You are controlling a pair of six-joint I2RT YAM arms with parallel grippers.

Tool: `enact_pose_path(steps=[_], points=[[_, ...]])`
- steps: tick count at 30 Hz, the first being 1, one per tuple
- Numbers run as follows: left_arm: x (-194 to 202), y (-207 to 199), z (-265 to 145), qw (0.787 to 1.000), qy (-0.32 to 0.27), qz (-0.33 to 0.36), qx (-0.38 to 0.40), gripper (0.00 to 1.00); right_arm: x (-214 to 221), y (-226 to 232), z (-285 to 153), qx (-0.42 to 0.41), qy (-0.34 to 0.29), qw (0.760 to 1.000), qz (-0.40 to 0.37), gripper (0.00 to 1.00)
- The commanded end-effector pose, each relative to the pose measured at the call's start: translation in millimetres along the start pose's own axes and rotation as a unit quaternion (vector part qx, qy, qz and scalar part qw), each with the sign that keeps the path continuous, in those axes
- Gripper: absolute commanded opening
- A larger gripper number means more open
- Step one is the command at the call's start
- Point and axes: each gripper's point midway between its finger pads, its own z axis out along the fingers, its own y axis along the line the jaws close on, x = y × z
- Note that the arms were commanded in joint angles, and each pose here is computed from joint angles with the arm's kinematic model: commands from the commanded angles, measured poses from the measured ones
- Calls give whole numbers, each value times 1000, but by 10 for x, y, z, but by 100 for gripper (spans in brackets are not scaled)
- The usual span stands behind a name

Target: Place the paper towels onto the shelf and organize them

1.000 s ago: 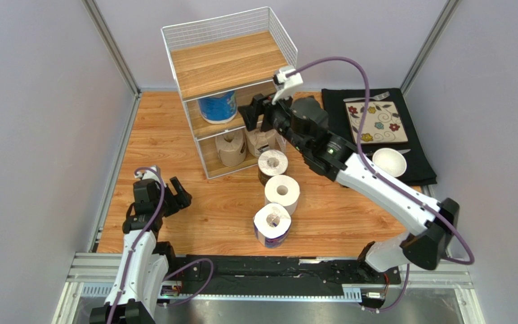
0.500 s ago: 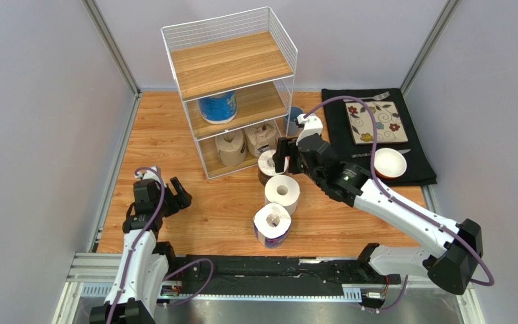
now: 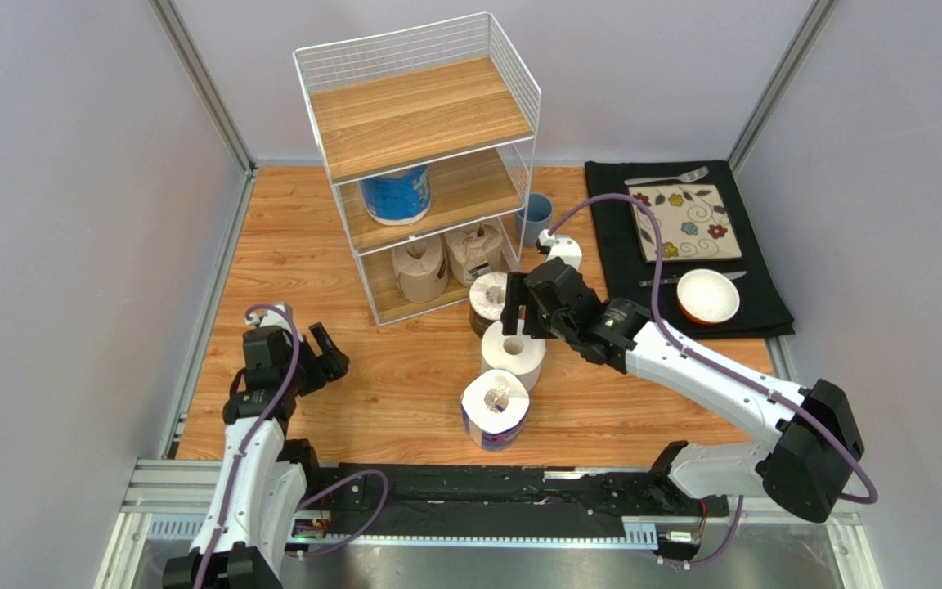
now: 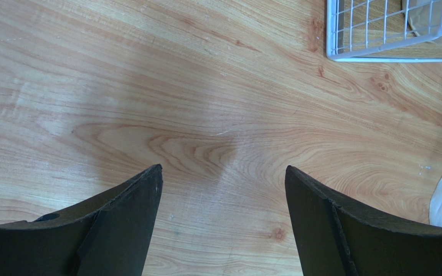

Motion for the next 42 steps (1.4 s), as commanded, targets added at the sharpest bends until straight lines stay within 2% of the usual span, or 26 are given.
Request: enact_pose_path(steps=[1, 10, 18, 25, 37, 41, 42], points=[[-6, 10, 11, 1000, 1, -3, -2, 86, -175, -71, 34, 5, -12, 999, 46, 78], [-30, 12, 2, 1000, -5, 0, -2, 86, -410, -180, 375, -7, -1, 997, 79, 77], [-29, 9, 2, 1000, -5, 0, -2, 86, -524, -59, 524, -21, 0, 997, 72, 76], [-26, 10, 5, 1000, -5, 0, -2, 86, -448, -59, 705, -13, 14, 997, 69, 75], [-30, -7, 2, 1000, -6, -1, 3, 86, -278, -85, 1006, -2, 39, 997, 67, 65], [-36, -10, 0, 1000, -7, -1, 3, 86, -284, -71, 1029, -3, 39, 997, 64, 58], [-36, -10, 0, 1000, -7, -1, 3, 86, -281, -55, 1019, -7, 40, 997, 63, 54]])
